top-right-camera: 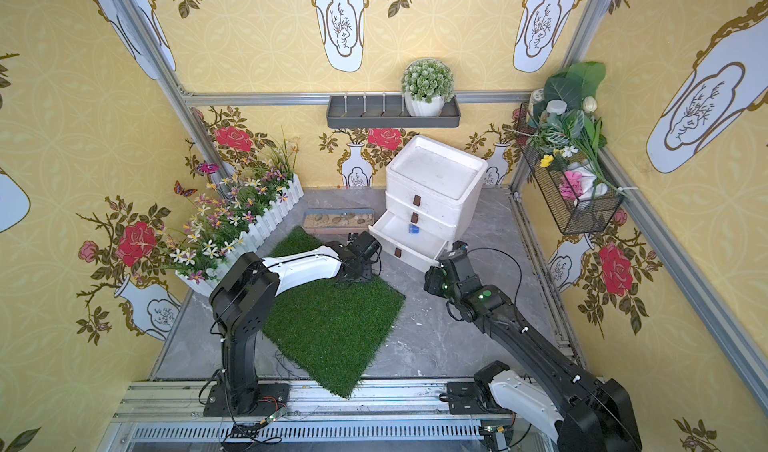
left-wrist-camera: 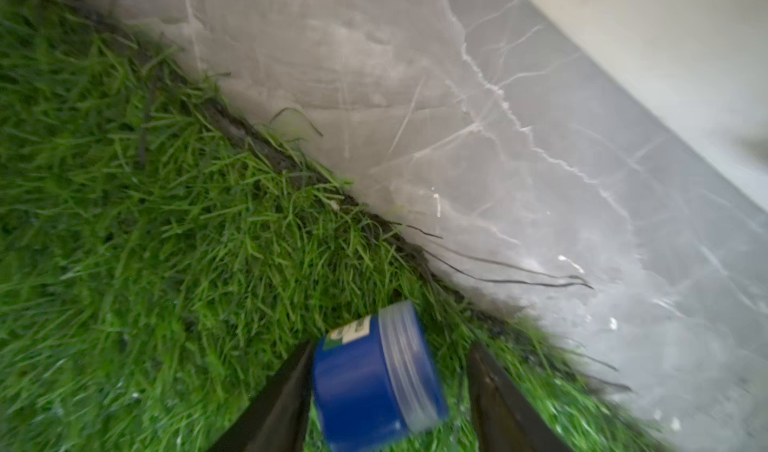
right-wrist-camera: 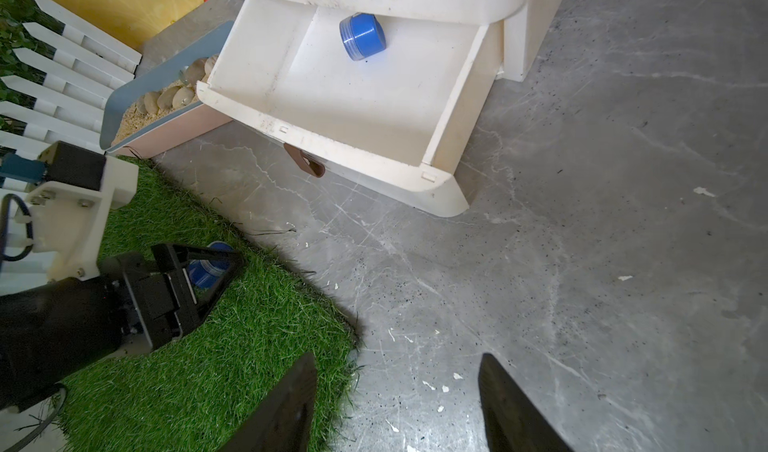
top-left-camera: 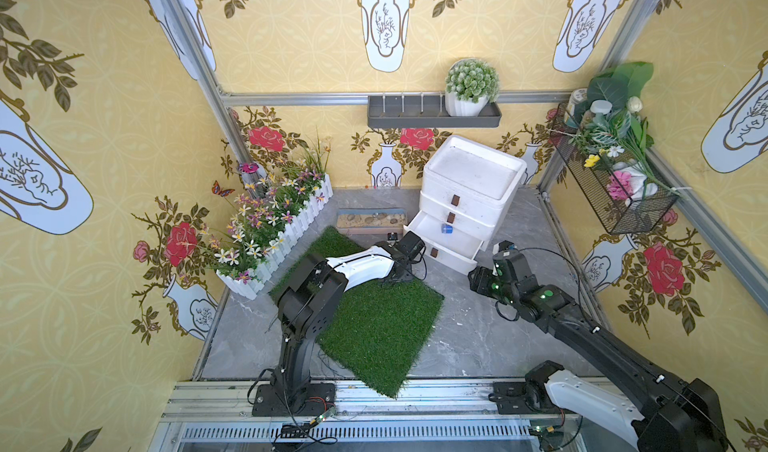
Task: Put the paint cans in the drawer according to color
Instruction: Pick up the paint can at the center of the board, then place the paint can in the drawer, then close the drawer of the storage box.
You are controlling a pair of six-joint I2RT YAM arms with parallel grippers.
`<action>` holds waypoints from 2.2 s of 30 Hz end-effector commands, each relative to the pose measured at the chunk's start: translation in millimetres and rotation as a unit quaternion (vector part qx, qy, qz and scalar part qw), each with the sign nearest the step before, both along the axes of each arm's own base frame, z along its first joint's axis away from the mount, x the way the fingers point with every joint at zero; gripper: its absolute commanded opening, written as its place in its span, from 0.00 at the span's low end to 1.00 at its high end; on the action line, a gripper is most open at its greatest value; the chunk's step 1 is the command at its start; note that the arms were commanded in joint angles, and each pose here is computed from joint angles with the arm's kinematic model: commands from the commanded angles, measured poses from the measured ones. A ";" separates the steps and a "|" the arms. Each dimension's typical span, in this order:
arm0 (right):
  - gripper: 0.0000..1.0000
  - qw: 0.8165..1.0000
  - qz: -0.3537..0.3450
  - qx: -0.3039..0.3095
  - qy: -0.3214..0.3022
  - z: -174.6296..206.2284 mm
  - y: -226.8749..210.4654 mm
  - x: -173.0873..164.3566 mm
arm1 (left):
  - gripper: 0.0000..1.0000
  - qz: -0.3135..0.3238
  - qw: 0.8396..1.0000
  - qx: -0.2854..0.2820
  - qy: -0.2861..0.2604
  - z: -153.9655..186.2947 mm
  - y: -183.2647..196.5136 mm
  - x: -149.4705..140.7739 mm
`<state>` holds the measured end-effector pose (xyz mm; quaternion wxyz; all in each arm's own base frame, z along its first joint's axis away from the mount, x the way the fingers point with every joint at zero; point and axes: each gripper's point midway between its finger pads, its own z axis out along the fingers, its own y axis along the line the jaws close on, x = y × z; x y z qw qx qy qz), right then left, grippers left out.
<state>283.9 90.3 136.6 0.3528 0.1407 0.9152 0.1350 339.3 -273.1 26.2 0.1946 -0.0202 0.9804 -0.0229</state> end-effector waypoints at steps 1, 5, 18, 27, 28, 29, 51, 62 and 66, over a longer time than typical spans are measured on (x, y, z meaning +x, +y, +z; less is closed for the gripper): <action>0.63 1.000 0.005 0.011 -0.017 6.6 3.7 4.6 | 0.46 0.008 1.000 0.005 0.004 -3.3 2.1 0.8; 0.63 1.000 0.006 0.010 -0.017 6.2 2.4 4.2 | 0.40 0.007 1.000 -0.001 0.001 0.6 -0.1 2.7; 0.63 1.000 0.005 0.013 -0.017 6.6 0.5 5.5 | 0.36 -0.018 0.985 -0.165 -0.042 83.3 -44.2 13.4; 0.63 1.000 0.007 0.019 -0.017 5.9 2.4 4.7 | 0.36 -0.019 0.930 -0.357 -0.090 127.6 -112.5 79.6; 0.63 1.000 0.006 0.018 -0.017 5.5 1.6 3.3 | 0.36 -0.016 0.929 -0.358 -0.093 126.6 -117.2 88.2; 0.63 1.000 0.006 0.018 -0.017 5.3 0.7 2.2 | 0.36 -0.015 0.929 -0.358 -0.094 125.0 -121.3 94.1; 0.65 0.966 0.189 0.173 -0.028 26.3 101.6 6.1 | 0.71 -0.111 0.909 -0.310 -0.256 194.2 -61.9 62.5; 0.42 0.956 0.214 -0.153 0.128 -25.3 127.0 45.2 | 1.00 -0.073 0.910 -0.199 -0.355 146.8 83.8 -42.6; 0.30 0.931 0.223 -0.242 0.155 -35.8 128.7 64.1 | 1.00 -0.039 0.915 -0.192 -0.351 131.4 107.3 -55.7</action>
